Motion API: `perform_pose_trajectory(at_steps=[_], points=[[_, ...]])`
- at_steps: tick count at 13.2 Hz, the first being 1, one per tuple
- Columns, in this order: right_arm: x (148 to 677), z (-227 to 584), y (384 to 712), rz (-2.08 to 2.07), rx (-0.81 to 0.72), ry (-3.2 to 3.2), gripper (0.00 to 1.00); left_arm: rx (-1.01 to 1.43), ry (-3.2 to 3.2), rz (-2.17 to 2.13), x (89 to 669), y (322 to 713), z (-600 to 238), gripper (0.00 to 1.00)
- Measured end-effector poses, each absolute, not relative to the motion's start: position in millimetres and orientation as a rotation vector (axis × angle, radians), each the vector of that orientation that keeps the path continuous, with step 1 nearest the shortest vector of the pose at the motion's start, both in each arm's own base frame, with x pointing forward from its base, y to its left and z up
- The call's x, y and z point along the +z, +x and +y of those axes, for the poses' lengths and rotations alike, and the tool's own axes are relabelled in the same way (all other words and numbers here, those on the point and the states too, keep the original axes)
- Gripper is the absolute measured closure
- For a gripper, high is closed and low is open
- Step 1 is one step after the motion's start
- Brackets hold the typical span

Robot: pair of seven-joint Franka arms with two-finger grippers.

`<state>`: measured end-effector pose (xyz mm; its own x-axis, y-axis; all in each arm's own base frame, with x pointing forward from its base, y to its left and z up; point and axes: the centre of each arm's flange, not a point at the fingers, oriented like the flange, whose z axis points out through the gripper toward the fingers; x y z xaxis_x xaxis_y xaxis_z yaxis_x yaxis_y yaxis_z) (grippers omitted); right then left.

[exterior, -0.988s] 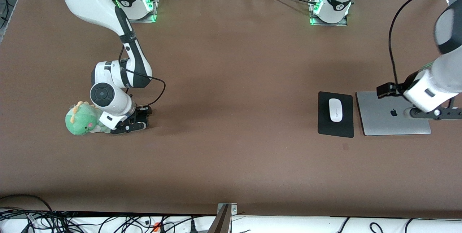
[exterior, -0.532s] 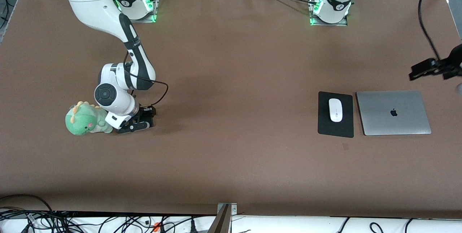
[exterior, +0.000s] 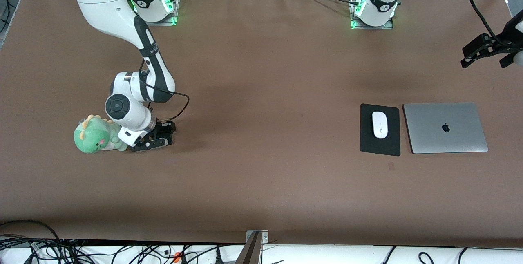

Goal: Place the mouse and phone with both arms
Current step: 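Lower the phone beside the plush toy while the left gripper withdraws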

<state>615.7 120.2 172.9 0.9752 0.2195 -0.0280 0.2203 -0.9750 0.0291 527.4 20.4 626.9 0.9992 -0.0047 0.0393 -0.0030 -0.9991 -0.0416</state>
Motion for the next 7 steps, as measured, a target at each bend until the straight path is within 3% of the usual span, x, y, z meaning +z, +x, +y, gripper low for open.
perform_pose_trajectory(at_steps=[2,4,7], points=[[173.0,111.4,617.5,0.320,-0.036,3.094,0.19,-0.054,-3.100,0.027,624.4,527.4,17.5,0.00],[174.6,106.1,619.4,0.303,-0.027,3.096,0.02,-0.044,-3.100,0.038,622.0,527.2,17.9,0.00],[211.0,111.1,626.1,0.249,-0.021,3.131,0.00,-0.037,-3.100,0.045,620.2,527.1,17.4,0.00]])
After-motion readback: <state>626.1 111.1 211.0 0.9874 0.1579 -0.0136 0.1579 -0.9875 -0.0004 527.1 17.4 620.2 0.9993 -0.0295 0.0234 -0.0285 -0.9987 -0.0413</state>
